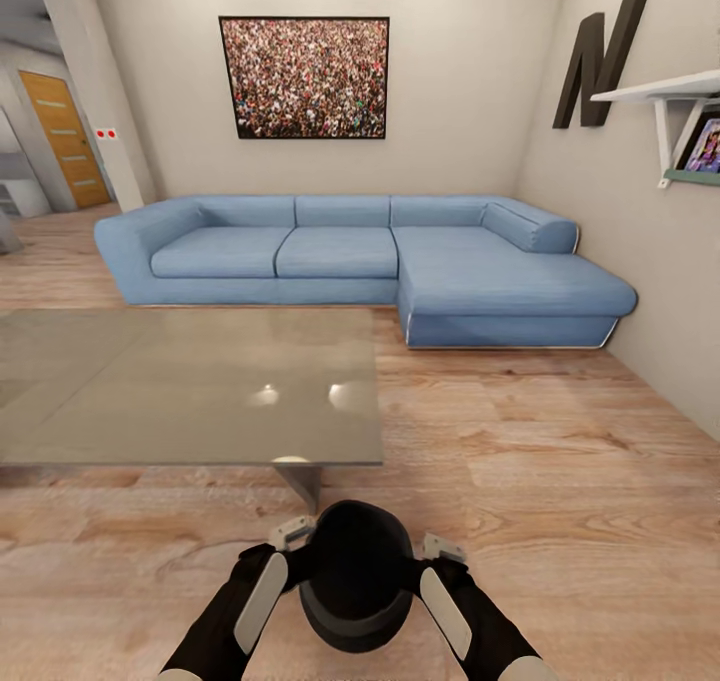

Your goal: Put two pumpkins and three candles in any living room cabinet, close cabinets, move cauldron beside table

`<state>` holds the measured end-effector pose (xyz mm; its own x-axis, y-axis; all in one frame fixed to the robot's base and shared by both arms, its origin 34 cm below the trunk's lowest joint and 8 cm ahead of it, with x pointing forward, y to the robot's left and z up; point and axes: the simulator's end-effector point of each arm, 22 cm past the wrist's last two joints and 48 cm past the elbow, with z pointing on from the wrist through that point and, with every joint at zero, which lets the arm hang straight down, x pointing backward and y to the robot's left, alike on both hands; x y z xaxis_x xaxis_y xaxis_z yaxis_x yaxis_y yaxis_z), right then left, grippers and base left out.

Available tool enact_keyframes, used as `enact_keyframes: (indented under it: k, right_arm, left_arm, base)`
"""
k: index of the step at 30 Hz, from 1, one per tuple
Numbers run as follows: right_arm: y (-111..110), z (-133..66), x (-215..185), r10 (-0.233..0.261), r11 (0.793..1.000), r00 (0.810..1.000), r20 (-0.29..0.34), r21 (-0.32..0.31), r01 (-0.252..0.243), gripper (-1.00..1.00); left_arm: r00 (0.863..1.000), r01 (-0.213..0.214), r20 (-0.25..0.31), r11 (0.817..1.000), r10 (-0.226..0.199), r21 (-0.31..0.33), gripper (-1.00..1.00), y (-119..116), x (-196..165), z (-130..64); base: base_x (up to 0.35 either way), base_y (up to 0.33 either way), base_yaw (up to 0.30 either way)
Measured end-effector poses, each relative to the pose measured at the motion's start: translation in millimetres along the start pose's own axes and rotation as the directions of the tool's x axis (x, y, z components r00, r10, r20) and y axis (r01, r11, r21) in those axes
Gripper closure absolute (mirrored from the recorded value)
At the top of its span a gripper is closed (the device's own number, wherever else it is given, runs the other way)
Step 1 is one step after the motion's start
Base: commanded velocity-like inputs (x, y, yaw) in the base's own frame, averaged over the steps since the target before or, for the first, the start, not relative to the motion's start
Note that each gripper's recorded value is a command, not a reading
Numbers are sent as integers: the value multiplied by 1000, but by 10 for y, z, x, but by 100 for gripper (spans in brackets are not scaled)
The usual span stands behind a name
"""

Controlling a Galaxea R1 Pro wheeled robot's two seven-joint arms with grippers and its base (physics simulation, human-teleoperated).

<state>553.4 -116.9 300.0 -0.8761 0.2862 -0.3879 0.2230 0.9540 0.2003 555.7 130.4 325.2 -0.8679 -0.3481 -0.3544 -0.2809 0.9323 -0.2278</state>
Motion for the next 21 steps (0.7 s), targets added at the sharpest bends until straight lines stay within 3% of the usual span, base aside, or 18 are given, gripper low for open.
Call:
enact_keyframes:
  k: [6, 21]
  right_arm:
    - [28, -105, -82, 0, 1000, 1000, -1, 1, 0, -100]
    - [88, -367, -292, 8, 1000, 1000, -2, 4, -8, -100]
  left_arm:
    - [999, 19, -43, 1000, -18, 22, -100, -84, 10, -110]
    - [999, 20, -47, 1000, -19, 24, -100, -188, -176, -379]
  base:
    - [-2, 0, 0]
    - [0, 0, 0]
